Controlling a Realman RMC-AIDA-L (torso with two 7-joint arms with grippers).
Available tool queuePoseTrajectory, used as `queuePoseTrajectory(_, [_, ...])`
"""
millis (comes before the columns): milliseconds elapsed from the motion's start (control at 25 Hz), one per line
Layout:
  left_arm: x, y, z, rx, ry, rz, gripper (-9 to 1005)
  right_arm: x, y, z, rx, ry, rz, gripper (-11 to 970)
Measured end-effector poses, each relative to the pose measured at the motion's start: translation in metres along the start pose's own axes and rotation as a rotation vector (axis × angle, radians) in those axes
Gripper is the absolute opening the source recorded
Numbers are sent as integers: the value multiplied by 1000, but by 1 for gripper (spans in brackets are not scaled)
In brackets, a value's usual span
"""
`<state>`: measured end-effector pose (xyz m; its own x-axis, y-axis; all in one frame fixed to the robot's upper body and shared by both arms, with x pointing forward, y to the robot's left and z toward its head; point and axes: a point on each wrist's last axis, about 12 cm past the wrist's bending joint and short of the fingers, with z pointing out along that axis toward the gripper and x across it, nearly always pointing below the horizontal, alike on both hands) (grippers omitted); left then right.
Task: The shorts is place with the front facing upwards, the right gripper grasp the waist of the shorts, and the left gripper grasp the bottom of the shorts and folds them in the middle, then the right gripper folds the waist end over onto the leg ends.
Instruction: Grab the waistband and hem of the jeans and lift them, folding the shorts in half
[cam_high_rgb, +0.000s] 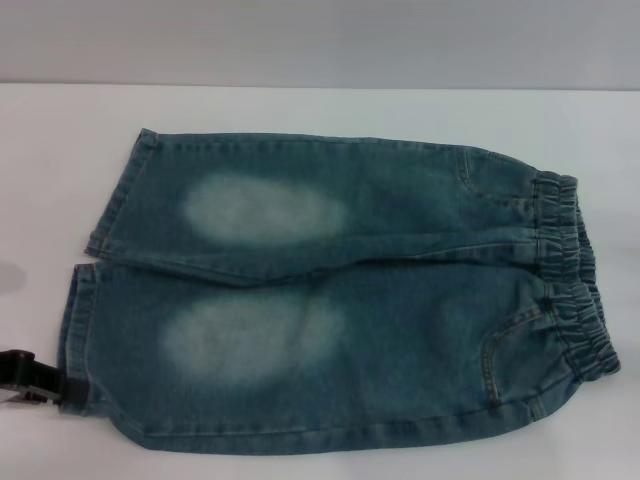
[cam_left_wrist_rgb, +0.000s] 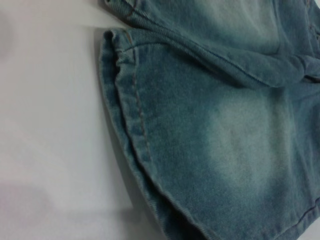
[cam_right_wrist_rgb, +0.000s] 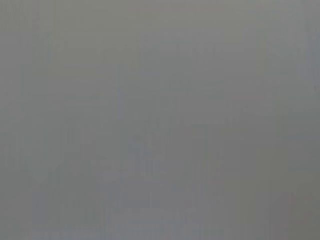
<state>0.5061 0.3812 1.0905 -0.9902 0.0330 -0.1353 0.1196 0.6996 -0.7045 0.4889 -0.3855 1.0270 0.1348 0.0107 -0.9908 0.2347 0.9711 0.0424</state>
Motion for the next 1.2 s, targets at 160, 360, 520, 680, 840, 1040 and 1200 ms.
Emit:
queuePoseTrajectory(160, [-1, 0, -2, -1, -5, -3, 156, 0, -1, 1, -5, 5, 26, 579])
queuePoseTrajectory(360, [-4, -1, -4, 9, -29, 2, 43, -5, -7, 4, -29, -2, 105, 579])
queuePoseTrajectory(520, [-6, 0, -9, 20, -81, 18, 38, -13, -12, 10, -161, 28, 192, 579])
queuePoseTrajectory(680, [-7, 1, -10, 12, -95, 26, 37, -28, -12, 26, -410, 159, 285, 578])
queuePoseTrajectory(840, [-8, 2, -9, 1, -106, 40, 40, -50, -4, 46, -700, 357, 300, 579])
queuePoseTrajectory(1040, [-10, 2, -7, 0, -107, 60, 44, -90, 15, 68, -1044, 649, 210, 579])
queuePoseTrajectory(1200, [-13, 0, -8, 2, -106, 68, 47, -111, 27, 75, -1186, 740, 154, 578])
